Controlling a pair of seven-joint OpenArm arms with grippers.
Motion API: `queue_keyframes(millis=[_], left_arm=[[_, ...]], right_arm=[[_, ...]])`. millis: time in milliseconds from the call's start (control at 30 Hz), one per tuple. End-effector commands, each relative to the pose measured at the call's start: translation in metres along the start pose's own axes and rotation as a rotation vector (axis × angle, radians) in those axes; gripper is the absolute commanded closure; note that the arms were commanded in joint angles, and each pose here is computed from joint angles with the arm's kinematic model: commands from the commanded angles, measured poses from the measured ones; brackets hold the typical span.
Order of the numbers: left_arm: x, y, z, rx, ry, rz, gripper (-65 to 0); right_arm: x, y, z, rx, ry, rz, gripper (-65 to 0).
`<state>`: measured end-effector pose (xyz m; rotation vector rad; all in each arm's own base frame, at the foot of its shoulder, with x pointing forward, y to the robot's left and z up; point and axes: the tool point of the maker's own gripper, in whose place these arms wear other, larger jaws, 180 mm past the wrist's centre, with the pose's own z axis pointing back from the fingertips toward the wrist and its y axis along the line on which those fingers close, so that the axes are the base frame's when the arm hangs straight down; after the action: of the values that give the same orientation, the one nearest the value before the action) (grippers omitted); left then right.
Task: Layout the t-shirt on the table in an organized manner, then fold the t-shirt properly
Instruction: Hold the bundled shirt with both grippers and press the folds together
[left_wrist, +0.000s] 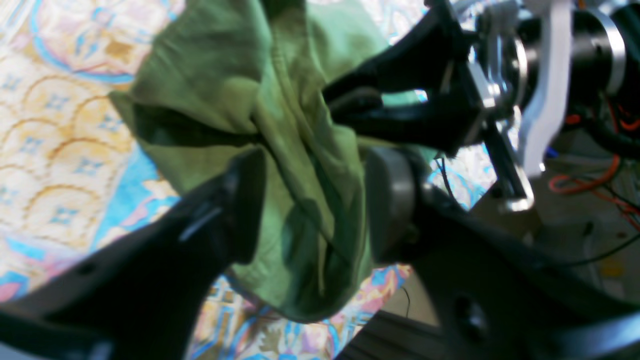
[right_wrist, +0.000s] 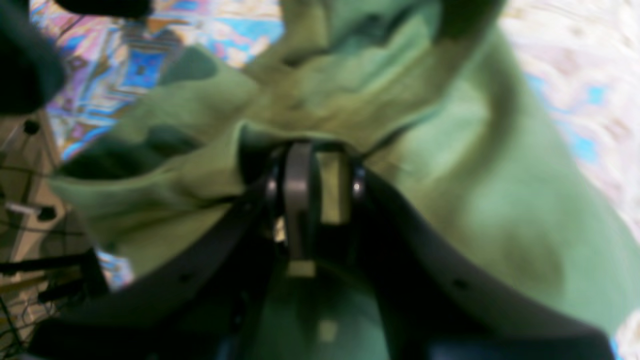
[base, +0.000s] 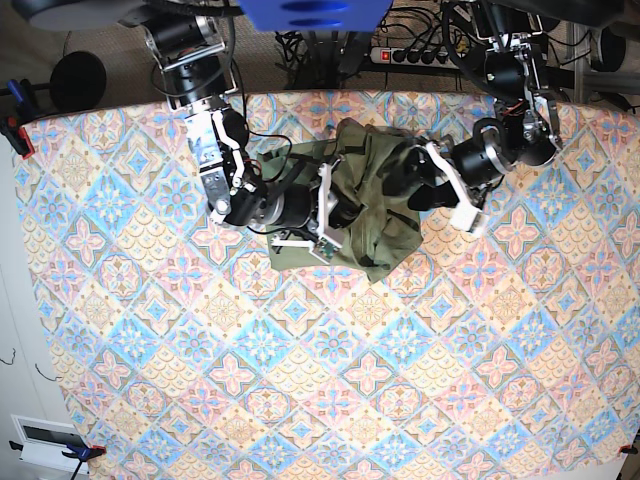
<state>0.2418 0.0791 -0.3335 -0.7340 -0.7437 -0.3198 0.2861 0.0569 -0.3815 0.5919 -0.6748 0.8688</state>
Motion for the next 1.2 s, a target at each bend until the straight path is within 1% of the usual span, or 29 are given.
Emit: queue_keyframes(millis=[0, 100, 400, 433, 467, 567, 633, 667, 767, 833, 1067, 1167], left_arm=[[0.012, -0.013, -0.001, -0.041, -0.03, -0.043, -37.0], [0.009, -0.024, -0.007, -0.071, -0.014, -0.058, -37.4], [-0.011, -0.024, -0.025, -0.012, 0.096, -0.138, -36.8], [-0.01, -0.026, -0.028, -0.007, 0.091, -0.144, -34.8], [-0.01, -0.026, -0.03, -0.003, 0.089, -0.151, -31.3], [-0.014, -0.026, -0.033, 0.013, 0.107, -0.174, -16.6], [-0.015, -0.023, -0.032, 0.024, 0.111, -0.176, -4.0], [-0.015, -0.023, -0.032, 0.025, 0.112, -0.178, 0.0], [-0.016, -0.022, -0.031, 0.027, 0.115, -0.178, 0.0], [-0.022, -0.017, -0.026, 0.044, 0.124, -0.159, 0.0], [-0.04, 0.018, 0.01, 0.172, 0.108, -0.057, 0.0], [-0.044, 0.022, 0.024, 0.184, 0.076, -0.006, 0.0]], right_arm=[[0.018, -0.003, 0.004, -0.003, -0.053, 0.014, -9.0], [0.013, -0.011, 0.008, -0.02, -0.045, 0.015, -9.0], [0.004, -0.014, 0.006, -0.021, -0.027, -0.012, -9.0], [0.002, -0.019, 0.009, -0.033, -0.027, -0.019, -9.0], [0.002, -0.021, 0.01, -0.037, -0.029, -0.022, -9.0], [0.002, -0.023, 0.011, -0.042, -0.032, -0.027, -9.0], [0.002, -0.023, 0.011, -0.042, -0.032, -0.027, -9.0], [0.002, -0.023, 0.011, -0.042, -0.032, -0.027, -9.0], [0.0, -0.024, 0.011, -0.043, -0.027, -0.029, -9.0], [-0.007, -0.026, 0.011, -0.045, -0.009, -0.035, -9.0], [-0.032, -0.029, 0.003, -0.028, 0.051, -0.085, -9.0], [-0.037, -0.029, 0.001, -0.022, 0.063, -0.098, -9.0]])
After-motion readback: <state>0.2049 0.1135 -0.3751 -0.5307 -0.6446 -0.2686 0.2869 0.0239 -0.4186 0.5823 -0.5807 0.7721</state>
